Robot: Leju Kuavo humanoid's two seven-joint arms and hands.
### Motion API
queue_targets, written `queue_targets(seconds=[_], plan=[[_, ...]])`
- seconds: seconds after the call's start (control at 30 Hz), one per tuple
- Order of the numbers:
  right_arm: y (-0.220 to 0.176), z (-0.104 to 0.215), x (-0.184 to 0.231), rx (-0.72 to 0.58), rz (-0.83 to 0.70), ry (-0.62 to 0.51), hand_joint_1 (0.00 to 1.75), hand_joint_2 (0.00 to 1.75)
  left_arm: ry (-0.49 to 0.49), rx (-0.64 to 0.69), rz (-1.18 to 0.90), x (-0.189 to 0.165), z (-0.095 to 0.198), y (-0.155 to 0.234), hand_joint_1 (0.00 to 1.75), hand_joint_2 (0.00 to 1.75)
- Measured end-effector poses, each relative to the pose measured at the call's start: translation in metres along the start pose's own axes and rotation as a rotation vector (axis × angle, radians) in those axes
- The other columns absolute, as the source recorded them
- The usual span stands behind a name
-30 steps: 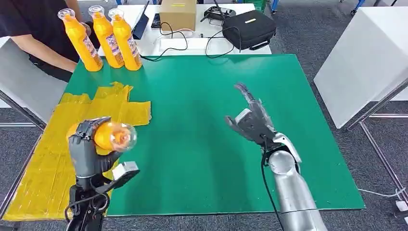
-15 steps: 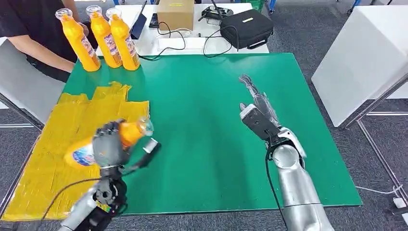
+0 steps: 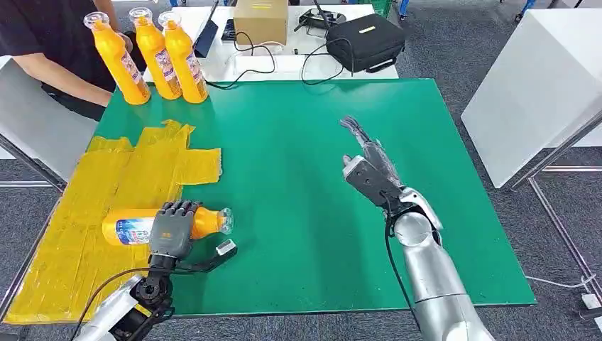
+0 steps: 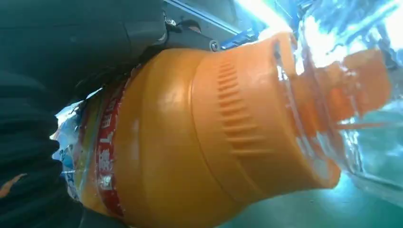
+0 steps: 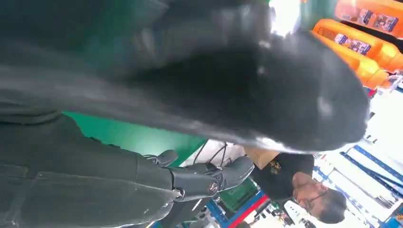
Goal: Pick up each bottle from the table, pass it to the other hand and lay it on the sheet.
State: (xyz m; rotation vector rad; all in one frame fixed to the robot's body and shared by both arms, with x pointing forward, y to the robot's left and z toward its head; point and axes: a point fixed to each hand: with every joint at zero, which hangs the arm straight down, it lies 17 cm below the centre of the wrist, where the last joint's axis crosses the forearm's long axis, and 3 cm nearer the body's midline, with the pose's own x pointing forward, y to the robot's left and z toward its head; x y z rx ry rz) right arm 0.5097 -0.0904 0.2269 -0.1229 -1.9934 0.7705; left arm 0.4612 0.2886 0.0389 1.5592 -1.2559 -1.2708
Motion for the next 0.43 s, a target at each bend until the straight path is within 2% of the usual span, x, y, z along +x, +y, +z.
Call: queue_targets(seconds=[0.17,0.2,0.23,0.43], plan=[[0.004,0.001,-0.003,0.009,-0.002,0.006,0.0,0.0,0.002,-0.011,-0.003,-0.005,-0.002,-0.004,1.75,1.75],[0.005,0.001,-0.003,0.013,-0.001,0.007,0.0,0.0,0.005,-0.014,-0.004,-0.007,-0.002,-0.005,0.0,1.75],[0.005,0.0,-0.003,0.014,-0.001,0.007,0.0,0.0,0.008,-0.017,-0.003,-0.008,-0.003,-0.006,0.0,0.0],[0.009,-0.001,-0.005,0.028,0.004,0.009,0.0,0.0,0.011,-0.037,0.01,-0.021,-0.003,-0.012,0.0,0.0]])
